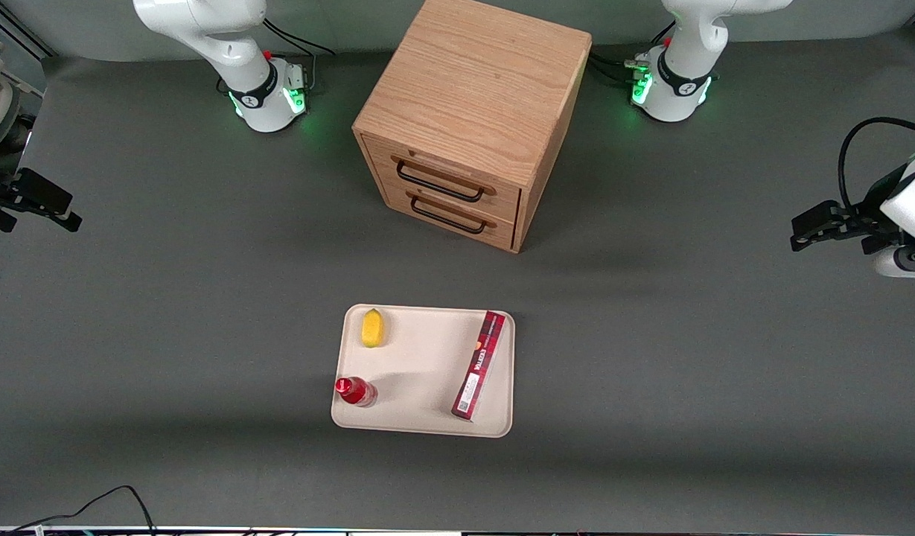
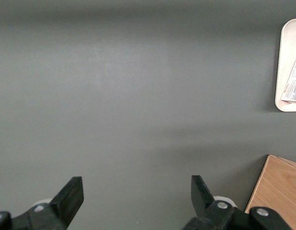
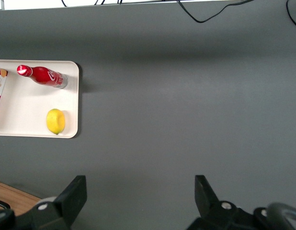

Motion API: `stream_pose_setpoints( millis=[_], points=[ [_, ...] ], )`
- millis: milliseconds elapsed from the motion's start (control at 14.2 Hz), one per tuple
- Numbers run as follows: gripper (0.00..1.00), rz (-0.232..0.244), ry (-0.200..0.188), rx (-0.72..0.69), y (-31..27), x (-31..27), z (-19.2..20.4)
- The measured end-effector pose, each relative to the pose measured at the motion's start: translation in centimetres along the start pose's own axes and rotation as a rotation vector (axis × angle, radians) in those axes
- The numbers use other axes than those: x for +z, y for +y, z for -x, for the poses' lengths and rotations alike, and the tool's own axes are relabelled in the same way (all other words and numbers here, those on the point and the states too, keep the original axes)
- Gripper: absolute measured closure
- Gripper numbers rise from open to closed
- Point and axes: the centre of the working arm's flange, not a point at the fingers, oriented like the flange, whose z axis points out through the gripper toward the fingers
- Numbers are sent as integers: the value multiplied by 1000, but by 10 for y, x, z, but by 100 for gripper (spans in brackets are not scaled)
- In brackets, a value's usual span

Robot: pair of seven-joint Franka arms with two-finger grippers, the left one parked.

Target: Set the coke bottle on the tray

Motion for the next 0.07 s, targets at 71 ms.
stream_pose_setpoints(
  millis=[71],
  points=[
    [0, 0, 3, 1, 0, -1, 0]
  ],
)
